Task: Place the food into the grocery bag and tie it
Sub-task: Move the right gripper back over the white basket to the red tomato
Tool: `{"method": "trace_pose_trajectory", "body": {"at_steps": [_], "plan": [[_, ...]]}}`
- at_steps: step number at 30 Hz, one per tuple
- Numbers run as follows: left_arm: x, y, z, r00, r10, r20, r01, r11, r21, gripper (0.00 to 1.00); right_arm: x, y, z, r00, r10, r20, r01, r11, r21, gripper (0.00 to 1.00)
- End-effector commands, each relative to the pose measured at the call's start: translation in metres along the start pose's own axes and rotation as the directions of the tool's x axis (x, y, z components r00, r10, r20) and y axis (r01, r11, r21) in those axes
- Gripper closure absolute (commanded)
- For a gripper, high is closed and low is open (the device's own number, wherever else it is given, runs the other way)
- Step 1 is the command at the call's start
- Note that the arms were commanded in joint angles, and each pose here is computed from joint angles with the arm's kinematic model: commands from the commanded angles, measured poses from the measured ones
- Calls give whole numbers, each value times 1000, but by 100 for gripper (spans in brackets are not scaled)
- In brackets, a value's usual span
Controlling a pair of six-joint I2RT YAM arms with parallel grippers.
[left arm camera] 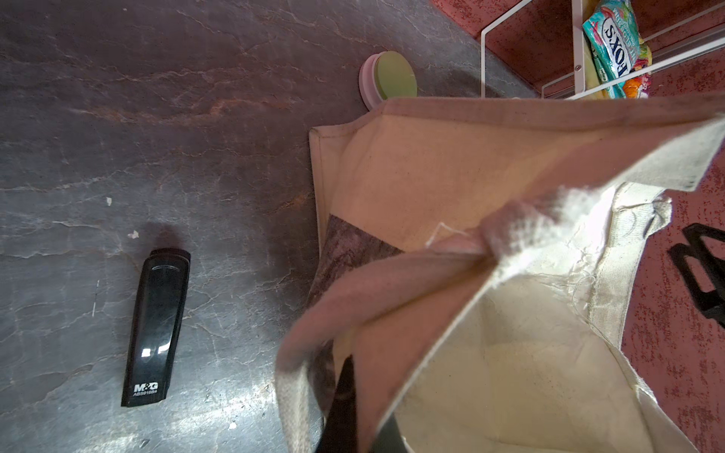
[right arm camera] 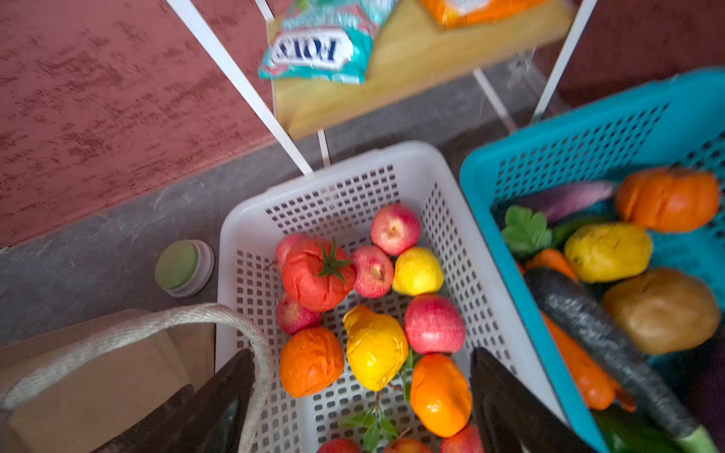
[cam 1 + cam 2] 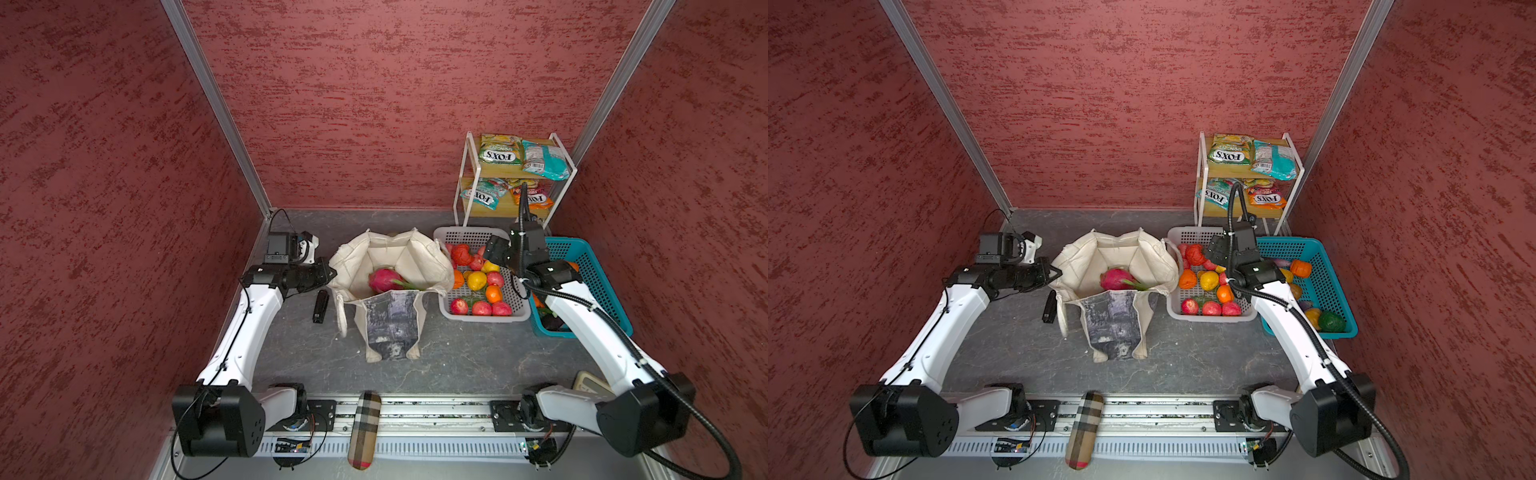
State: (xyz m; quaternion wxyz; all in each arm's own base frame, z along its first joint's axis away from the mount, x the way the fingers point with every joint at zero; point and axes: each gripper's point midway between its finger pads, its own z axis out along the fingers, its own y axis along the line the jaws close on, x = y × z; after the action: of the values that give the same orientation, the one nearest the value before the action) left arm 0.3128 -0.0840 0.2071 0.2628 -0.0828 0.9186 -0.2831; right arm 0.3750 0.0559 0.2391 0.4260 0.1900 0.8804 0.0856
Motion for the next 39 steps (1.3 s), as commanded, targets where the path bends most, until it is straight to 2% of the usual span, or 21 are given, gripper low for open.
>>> {"method": "trace_pose_trajectory", "body": {"at_steps": [1,4,9,12,17,23,31,39], "plan": [[-2,-3,-1,999,27,24,-28,1000,7,100,7,20,10,978,188,-92,-198,973,-117,15],[-2,-3,-1,999,27,25,-27,1000,3,100,14,21,32,945,300,-131,-314,944,-98,18],[-2,-3,-1,999,28,24,-28,1000,7,100,25,27,70,839,510,-191,-524,851,-27,21],[-2,-3,-1,999,28,25,-28,1000,6,100,28,30,86,782,586,-211,-598,802,13,19],[-2,-3,-2,999,29,27,-29,1000,7,100,35,31,105,724,656,-213,-661,748,60,13],[-2,-3,-2,999,29,28,-30,1000,6,100,36,34,116,697,688,-202,-690,720,71,9],[-2,-3,-2,999,29,29,-30,1000,6,100,43,44,128,676,703,-221,-705,704,81,11],[-3,-3,-3,999,30,33,-30,1000,5,100,50,44,141,634,746,-205,-741,662,115,9]]}}
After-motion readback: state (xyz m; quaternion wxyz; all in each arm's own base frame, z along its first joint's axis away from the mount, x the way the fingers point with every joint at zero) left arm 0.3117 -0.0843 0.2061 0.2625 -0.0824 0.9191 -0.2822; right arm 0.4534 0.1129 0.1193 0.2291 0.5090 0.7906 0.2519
